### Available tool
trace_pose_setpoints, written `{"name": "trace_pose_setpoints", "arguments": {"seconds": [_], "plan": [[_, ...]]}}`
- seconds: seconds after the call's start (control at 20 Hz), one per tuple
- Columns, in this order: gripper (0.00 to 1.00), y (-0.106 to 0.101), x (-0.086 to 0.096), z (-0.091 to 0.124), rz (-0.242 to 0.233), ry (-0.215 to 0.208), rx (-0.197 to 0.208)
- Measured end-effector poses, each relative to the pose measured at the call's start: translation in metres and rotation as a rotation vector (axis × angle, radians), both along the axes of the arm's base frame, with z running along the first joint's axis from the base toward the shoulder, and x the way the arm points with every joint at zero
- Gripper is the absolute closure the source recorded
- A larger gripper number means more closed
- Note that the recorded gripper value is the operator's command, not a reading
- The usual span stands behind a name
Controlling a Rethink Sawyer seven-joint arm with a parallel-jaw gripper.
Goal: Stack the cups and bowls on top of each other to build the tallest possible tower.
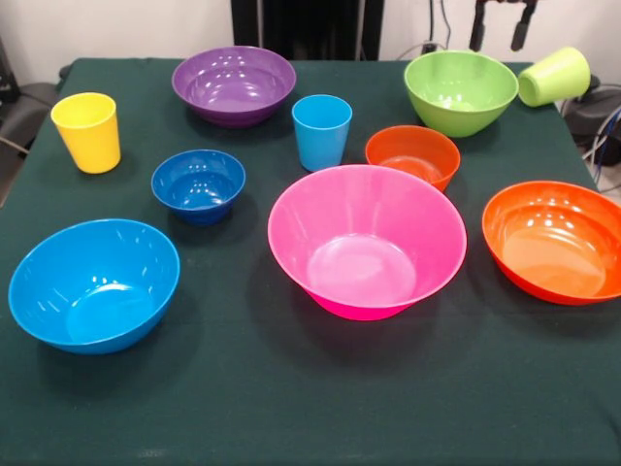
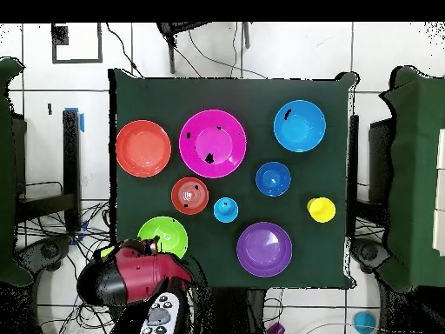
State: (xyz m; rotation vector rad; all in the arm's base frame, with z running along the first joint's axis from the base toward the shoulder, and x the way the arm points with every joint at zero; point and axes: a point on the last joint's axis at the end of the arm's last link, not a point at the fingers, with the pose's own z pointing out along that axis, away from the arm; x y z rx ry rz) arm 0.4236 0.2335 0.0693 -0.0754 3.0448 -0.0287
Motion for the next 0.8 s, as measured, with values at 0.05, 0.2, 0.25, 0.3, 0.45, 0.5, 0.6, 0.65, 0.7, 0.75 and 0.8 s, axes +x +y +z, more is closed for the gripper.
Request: {"name": "trace_pose_setpoints", "arguments": {"seconds": [0.05,0.2,0.25,0.3,0.45,0.5,0.6,0.65,0.7,0.75,0.8], "plan": [[0.00,0.000,-0.001,-0.002,-0.003,0.004,-0.001],[0.00,0.000,-0.006,-0.011,-0.011,0.020,-0.004],[0.00,0.000,-0.009,-0.017,-0.012,0.026,-0.005],[0.00,0.000,-0.011,-0.023,-0.011,0.031,-0.007],[0.00,0.002,-0.017,-0.038,-0.006,0.039,-0.011],[0.00,0.005,-0.020,-0.047,0.001,0.042,-0.012],[0.00,0.008,-0.024,-0.058,0.012,0.050,-0.015],[0.00,0.009,-0.027,-0.063,0.017,0.055,-0.017],[0.00,0.010,-0.029,-0.067,0.020,0.061,-0.018],[0.00,0.011,-0.031,-0.071,0.024,0.067,-0.019],[0.00,0.013,-0.034,-0.076,0.028,0.076,-0.021]]}}
